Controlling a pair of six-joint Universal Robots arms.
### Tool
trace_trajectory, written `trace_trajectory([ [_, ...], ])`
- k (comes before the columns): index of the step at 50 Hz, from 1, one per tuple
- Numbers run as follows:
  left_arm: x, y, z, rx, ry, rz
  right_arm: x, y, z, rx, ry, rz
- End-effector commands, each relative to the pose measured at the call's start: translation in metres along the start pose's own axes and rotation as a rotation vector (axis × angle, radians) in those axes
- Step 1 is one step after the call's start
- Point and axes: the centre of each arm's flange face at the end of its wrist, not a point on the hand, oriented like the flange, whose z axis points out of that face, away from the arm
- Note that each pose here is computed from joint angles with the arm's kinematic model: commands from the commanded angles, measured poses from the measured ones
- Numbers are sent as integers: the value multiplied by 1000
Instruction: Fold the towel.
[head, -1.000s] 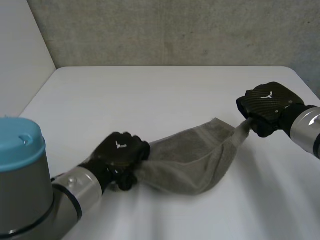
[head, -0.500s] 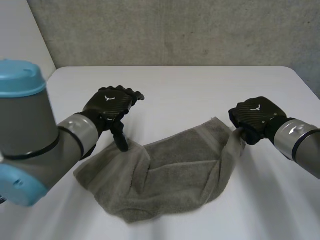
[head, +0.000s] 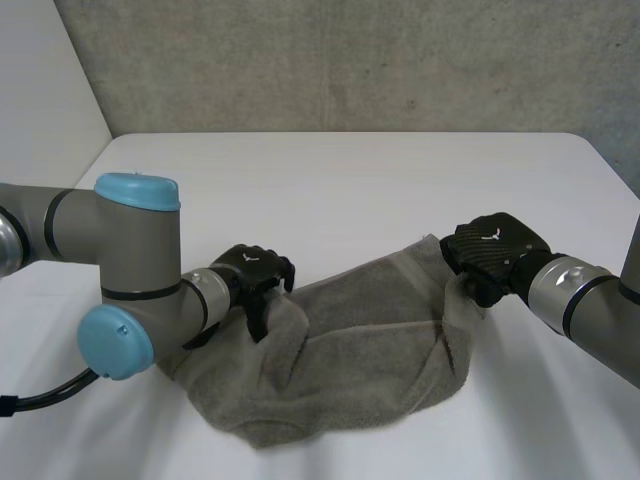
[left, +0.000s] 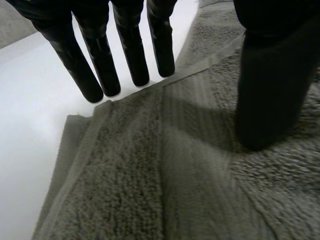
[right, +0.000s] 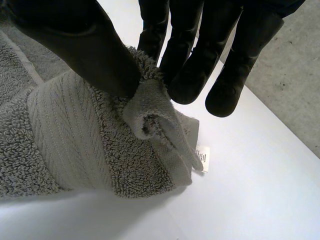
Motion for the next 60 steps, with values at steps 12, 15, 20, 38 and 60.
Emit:
trace_trajectory([
  [12, -5, -12, -6, 37, -15, -8, -4, 3, 2, -11, -13, 1],
  [15, -6, -17, -8, 60, -19, -5, -4, 4, 3, -12, -15, 0],
  [20, -8, -22, -6, 90, -28, 7, -2, 2, 7, -6, -11, -2],
  [38, -128, -221, -97, 883, -608, -48, 120, -184, 5, 844, 725, -222],
  [60, -59, -4, -26, 151, -257, -70, -2, -11, 51, 75, 68, -152],
])
